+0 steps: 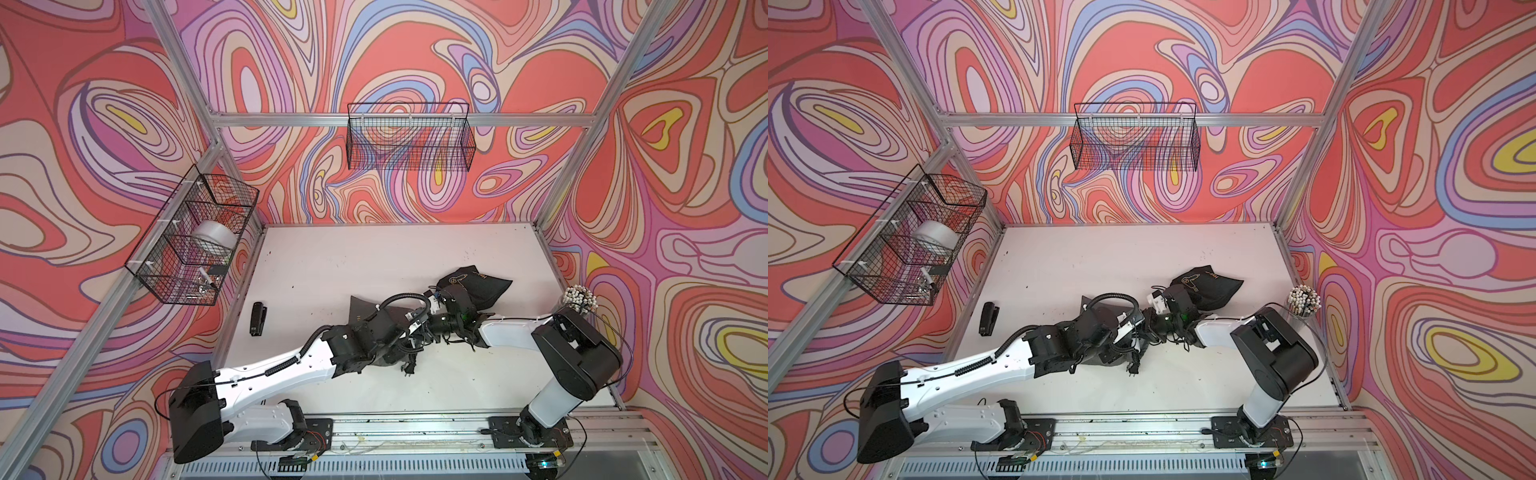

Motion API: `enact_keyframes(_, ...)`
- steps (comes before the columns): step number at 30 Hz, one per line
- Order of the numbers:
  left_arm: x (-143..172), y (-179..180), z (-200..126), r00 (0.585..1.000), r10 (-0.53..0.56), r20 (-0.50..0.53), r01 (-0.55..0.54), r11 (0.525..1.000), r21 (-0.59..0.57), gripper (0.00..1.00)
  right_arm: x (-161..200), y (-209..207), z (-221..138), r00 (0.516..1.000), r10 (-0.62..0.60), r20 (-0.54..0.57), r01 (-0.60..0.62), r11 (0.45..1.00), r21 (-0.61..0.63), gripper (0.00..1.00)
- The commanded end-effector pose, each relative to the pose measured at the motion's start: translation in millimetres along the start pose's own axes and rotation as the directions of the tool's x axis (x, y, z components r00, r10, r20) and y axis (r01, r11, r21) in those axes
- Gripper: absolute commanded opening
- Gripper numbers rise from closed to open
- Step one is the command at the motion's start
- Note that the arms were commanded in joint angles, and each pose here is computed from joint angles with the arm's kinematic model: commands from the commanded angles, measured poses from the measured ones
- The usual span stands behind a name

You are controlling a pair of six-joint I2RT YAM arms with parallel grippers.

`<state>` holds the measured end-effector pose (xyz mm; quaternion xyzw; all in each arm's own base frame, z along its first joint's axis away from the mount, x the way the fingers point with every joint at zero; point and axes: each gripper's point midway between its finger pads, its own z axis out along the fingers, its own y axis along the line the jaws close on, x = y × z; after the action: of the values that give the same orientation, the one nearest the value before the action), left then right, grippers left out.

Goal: Pack away hair dryers
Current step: Place the hair dryer in the drawstring bag.

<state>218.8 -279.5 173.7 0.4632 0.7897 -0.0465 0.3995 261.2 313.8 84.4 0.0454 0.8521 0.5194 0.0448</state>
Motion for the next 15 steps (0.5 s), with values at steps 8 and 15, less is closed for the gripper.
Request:
enact_keyframes(8, -39.7, 16.7, 0.9, 0.992, -0.124, -0.029, 0.126, 0.989, 0.084, 0.69, 2.9, 9.2, 1.9, 0.998, -0.062, 0.025, 0.062, 0.998, 0.008, 0.0)
enact_keyframes(15, -24.4, 5.8, 24.4, 0.981, -0.12, -0.153, 0.141, 0.98, 0.138, 0.52, 3.6, 11.2, -0.5, 0.997, -0.069, 0.031, 0.068, 0.998, 0.007, 0.0)
